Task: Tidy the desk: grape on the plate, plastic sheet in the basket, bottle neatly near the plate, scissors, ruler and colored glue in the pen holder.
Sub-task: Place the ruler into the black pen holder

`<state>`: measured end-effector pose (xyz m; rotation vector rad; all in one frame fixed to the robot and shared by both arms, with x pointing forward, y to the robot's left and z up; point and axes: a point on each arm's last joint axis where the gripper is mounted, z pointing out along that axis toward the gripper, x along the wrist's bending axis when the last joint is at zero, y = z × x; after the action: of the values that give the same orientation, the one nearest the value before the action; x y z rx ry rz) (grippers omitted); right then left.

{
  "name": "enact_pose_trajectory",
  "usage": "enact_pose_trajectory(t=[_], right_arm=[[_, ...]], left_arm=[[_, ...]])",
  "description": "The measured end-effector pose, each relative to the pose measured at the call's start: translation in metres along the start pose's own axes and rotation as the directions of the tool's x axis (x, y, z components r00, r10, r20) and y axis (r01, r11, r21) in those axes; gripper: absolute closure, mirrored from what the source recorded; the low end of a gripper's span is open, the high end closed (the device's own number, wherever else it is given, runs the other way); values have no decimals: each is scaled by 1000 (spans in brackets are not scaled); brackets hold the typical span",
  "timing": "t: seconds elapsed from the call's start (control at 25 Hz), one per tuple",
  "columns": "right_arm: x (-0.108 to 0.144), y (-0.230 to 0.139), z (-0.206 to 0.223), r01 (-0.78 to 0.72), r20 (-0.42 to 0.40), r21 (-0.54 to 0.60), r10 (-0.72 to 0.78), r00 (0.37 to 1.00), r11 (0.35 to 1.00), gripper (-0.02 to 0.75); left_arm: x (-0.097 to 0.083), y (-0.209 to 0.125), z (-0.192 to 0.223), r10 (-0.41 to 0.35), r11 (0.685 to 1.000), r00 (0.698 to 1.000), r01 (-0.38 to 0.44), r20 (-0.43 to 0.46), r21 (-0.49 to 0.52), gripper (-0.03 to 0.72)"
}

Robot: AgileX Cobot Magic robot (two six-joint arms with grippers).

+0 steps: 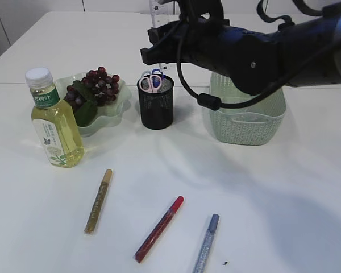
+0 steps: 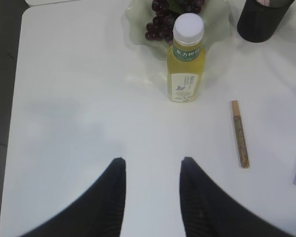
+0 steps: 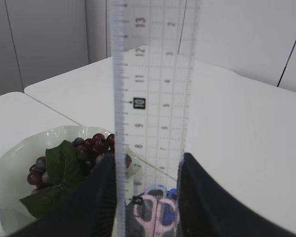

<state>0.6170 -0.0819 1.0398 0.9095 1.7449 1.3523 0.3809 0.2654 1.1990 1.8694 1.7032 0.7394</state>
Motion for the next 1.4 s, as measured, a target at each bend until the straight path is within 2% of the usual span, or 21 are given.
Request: enact_pose_trajectory(t=[0.24,0.52,0.8,1.4], right_arm=[[2,-9,38,-2,6,-13,2,1000,1000,440],[-1,-28,72,-39,17,35,38,999,999,440],[-15,-39,88,-85,54,50,82,995,995,440],[-14,-66,108,-86,56,89,81,995,992,440]], left_arm=[[0,0,0,0,1000,1000,0,0,0,422],[0,0,0,0,1000,1000,0,0,0,429],[0,0,0,0,1000,1000,0,0,0,432],[0,0,1,0,1000,1000,0,0,2,433]])
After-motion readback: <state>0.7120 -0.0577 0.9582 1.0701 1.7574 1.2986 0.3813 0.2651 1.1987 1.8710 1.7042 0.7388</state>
